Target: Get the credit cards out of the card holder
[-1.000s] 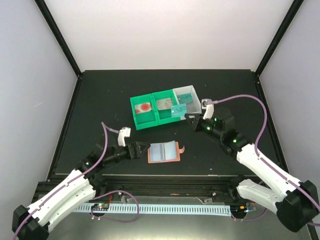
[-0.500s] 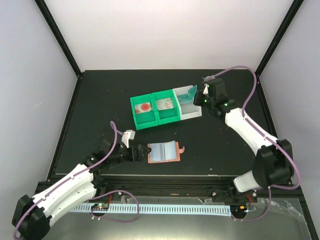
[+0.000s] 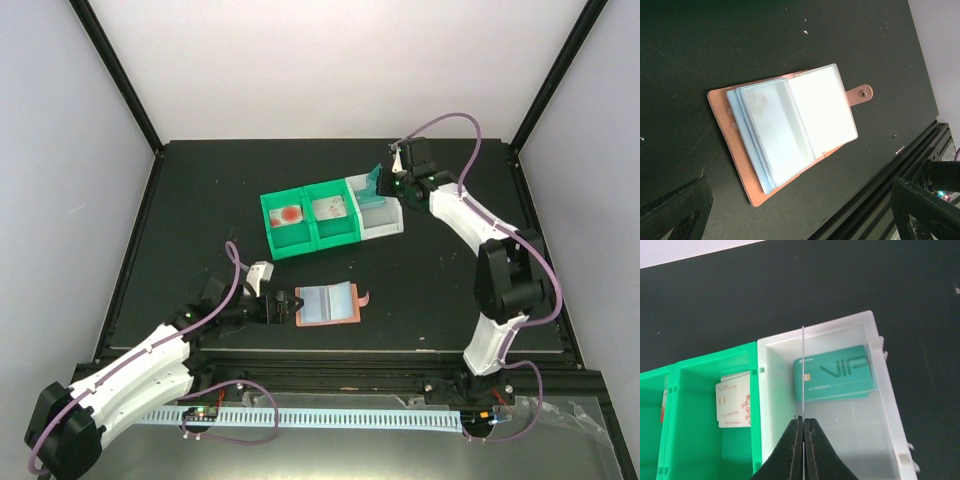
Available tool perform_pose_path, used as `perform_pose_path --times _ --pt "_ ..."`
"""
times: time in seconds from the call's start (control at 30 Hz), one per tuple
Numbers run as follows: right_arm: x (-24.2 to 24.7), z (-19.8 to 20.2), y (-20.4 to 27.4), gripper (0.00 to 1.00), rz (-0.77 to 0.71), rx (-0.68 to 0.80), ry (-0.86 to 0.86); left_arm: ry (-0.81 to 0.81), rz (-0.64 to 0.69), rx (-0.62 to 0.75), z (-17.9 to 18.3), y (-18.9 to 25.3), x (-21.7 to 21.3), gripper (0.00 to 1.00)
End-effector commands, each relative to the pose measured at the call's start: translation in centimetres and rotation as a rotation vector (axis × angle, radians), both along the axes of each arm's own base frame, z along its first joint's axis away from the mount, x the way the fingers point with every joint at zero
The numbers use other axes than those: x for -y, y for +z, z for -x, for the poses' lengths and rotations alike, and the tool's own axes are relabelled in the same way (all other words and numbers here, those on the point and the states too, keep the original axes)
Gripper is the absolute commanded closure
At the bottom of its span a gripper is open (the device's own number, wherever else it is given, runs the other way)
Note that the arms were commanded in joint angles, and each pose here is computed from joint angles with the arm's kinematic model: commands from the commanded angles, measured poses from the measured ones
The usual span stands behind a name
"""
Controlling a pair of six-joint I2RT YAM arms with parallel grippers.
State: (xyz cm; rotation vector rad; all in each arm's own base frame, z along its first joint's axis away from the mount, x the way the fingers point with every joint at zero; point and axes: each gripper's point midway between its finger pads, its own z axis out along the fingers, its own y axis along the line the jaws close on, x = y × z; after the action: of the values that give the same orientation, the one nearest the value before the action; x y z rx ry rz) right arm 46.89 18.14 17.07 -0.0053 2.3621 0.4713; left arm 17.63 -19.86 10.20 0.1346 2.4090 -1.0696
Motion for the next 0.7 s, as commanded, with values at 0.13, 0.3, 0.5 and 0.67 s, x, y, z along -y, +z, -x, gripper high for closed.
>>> perform_pose_path --times 0.13,0.3,0.5,0.67 --pt "-1.6 -2.2 -1.4 0.99 -0.037 -0.077 0.058 -0.003 0.026 0.063 -1.2 2.6 0.5 0.01" --pt "-1.4 -2.7 -2.8 0.99 -0.041 -0.11 0.046 -0.003 0.025 0.058 -1.2 2.5 0.6 0.01" --pt "-1.4 -3.1 -4.7 0.99 -0.042 -0.155 0.046 -0.001 0.023 0.052 -1.4 2.4 0.7 0.01" --pt "-1.7 -3.7 -5.4 0.99 -0.058 -0.163 0.057 -0.008 0.015 0.039 -1.5 2.1 0.8 0.01"
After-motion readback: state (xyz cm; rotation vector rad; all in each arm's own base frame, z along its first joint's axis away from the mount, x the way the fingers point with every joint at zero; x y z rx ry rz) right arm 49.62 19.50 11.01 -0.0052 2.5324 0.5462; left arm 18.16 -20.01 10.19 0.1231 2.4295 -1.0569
